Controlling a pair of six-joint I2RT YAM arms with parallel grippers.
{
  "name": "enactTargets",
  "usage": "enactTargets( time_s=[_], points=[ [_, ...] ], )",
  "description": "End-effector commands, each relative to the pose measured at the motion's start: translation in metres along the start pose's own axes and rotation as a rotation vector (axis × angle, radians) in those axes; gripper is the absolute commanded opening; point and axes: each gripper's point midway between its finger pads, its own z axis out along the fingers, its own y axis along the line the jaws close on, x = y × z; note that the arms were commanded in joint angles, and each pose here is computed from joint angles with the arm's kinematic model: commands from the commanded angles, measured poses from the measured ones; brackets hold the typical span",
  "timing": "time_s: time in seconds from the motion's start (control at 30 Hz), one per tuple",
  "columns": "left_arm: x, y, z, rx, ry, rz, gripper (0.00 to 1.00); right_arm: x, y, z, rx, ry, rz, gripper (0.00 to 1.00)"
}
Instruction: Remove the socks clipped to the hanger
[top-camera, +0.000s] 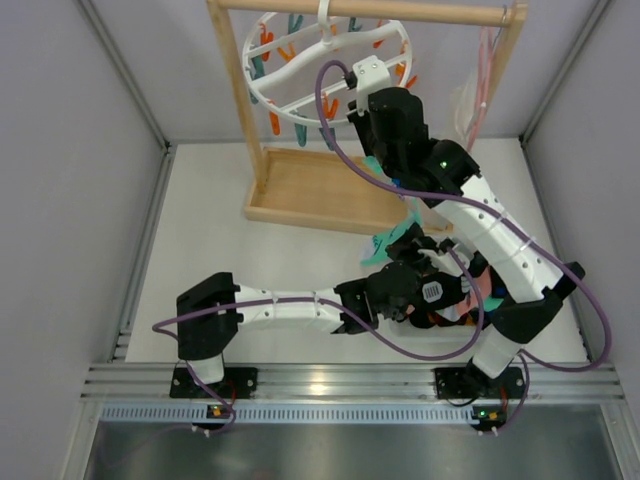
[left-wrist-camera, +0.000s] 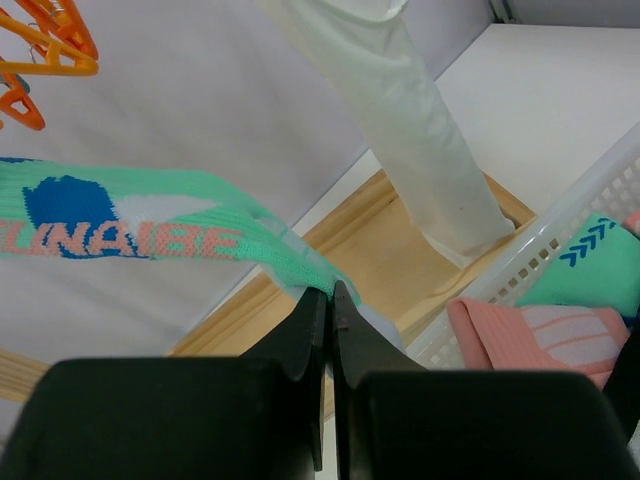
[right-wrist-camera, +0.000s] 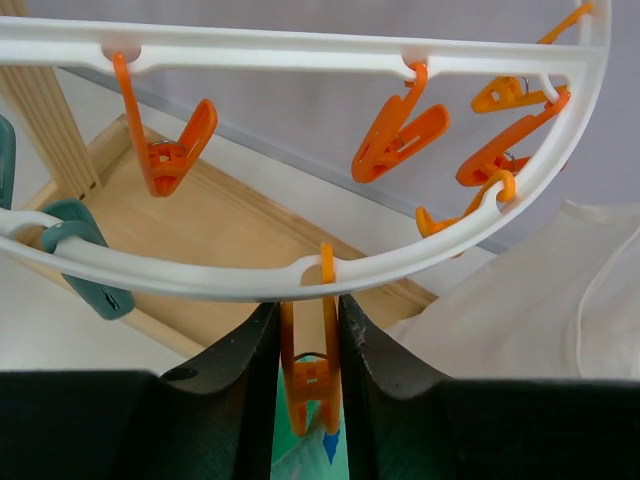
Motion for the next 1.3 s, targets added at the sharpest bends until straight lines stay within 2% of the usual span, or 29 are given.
enactTargets(
  time_s=[0.0,0.13,0.2,0.23,0.3,0.33,0.43,0.5,0.6,0.63,0.7,0.8,0.87,1.0,1.03,1.1,1.27],
  points=[
    [-0.021,0.009,-0.006,-0.003,-0.058,-0.106,0.0,-0.026,-0.004,-0.01,0.009,-0.093,0.065,0.18],
    [-0.022,0.019,-0.016,0.008,-0.071,-0.173,0.0,-0.025,-0.001,-0.011,-0.013,-0.102,0.086,0.16],
    [-0.021,0.028,-0.023,0.006,-0.067,-0.227,0.0,-0.027,0.003,-0.013,-0.036,-0.108,0.094,0.21],
    [-0.023,0.038,-0.029,0.008,-0.065,-0.252,0.0,-0.029,0.002,-0.016,-0.042,-0.114,0.106,0.34],
    [-0.022,0.039,-0.039,0.043,-0.064,-0.336,0.0,-0.029,0.006,-0.018,-0.07,-0.114,0.115,0.38],
    [-0.026,0.051,-0.048,0.06,-0.068,-0.373,0.0,-0.031,0.006,-0.022,-0.084,-0.122,0.129,0.45],
    [-0.03,0.052,-0.064,0.151,-0.071,-0.489,0.0,-0.034,0.007,-0.034,-0.128,-0.137,0.158,0.59],
    [-0.033,0.056,-0.078,0.209,-0.057,-0.554,0.0,-0.032,0.013,-0.043,-0.183,-0.135,0.163,0.65],
    [-0.032,0.058,-0.091,0.26,-0.02,-0.617,0.0,-0.022,0.014,-0.06,-0.235,-0.113,0.169,0.87],
    [-0.035,0.062,-0.096,0.275,-0.019,-0.653,0.0,-0.024,0.006,-0.073,-0.241,-0.126,0.176,0.99],
    [-0.036,0.057,-0.103,0.327,0.004,-0.682,0.0,-0.008,0.004,-0.082,-0.25,-0.089,0.158,1.0],
    [-0.052,0.058,-0.109,0.385,-0.007,-0.733,0.0,0.004,-0.014,-0.106,-0.226,-0.104,0.216,0.99],
    [-0.064,0.05,-0.112,0.454,-0.009,-0.74,0.0,0.003,-0.035,-0.134,-0.205,-0.157,0.256,1.0],
    [-0.086,0.034,-0.109,0.537,-0.002,-0.781,0.0,0.033,-0.065,-0.163,-0.121,-0.155,0.288,0.99],
    [-0.079,0.019,-0.105,0.551,0.037,-0.763,0.0,0.037,-0.077,-0.177,-0.105,-0.173,0.304,0.99],
    [-0.092,0.013,-0.102,0.584,0.03,-0.773,0.0,0.051,-0.089,-0.184,-0.057,-0.162,0.308,0.99],
    [-0.09,-0.02,-0.078,0.597,0.085,-0.723,0.0,0.064,-0.115,-0.214,-0.011,-0.208,0.358,1.0]
  ],
)
